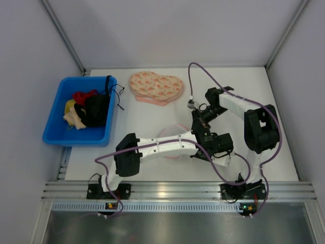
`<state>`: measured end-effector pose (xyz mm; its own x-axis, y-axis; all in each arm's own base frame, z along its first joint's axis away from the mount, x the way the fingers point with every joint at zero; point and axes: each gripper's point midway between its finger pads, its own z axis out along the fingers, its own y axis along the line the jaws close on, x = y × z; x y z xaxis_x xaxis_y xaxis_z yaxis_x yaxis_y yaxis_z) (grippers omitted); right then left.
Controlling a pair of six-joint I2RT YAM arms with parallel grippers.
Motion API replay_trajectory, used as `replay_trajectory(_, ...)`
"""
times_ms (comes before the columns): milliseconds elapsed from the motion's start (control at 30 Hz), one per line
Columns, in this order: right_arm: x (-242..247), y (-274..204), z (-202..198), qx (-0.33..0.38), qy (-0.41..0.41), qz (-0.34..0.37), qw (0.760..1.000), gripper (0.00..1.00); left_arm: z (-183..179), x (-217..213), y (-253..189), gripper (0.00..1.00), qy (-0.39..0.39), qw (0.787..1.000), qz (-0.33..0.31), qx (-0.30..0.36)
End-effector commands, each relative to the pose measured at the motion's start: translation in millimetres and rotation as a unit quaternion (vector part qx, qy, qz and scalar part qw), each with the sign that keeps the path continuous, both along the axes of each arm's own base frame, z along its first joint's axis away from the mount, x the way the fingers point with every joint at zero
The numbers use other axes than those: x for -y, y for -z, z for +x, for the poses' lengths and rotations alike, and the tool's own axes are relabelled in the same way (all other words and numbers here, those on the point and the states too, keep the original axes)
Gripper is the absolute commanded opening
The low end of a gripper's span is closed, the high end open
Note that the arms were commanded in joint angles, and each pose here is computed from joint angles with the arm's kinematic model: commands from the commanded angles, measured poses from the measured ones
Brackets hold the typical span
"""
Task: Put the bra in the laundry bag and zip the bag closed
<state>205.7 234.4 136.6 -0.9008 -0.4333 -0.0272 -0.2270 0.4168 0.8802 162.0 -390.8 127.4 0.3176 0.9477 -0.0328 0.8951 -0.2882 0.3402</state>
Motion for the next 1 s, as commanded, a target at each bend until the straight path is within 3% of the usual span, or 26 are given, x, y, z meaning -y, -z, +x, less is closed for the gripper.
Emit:
replay_trajectory(0,-11,-18,15,0.039,-0.001,0.033,0.999,0.00,0,3,-17,0.00,-0.004,0.999,-0.033,0.002)
replay_trajectory(500,13,-20,70,0.086,0.076,0.012,0.993,0.00,-29,-28,-6,0.00,-0.002,0.999,-0.015,-0.044)
replay_trajectory(700,13,-29,73,0.089,0.094,0.022,0.991,0.00,-25,-24,-12,0.00,0.004,0.999,-0.023,-0.030)
replay_trajectory(733,14,-32,74,0.097,0.096,0.022,0.990,0.00,-22,-22,-14,0.06,0.002,0.999,-0.027,-0.026)
replay_trajectory(767,16,-32,76,0.099,0.102,0.018,0.990,0.00,-19,-20,-16,0.24,0.000,0.999,-0.032,-0.025)
replay_trajectory(867,27,-31,83,0.109,0.127,0.016,0.986,0.00,-7,-14,-31,0.43,-0.006,0.998,-0.057,-0.007)
replay_trajectory(900,37,-30,90,0.110,0.148,0.011,0.983,0.00,1,-14,-35,0.68,-0.013,0.998,-0.065,-0.001)
replay_trajectory(967,54,-29,101,0.102,0.190,0.006,0.976,0.00,16,-14,-45,0.76,-0.025,0.997,-0.078,0.014)
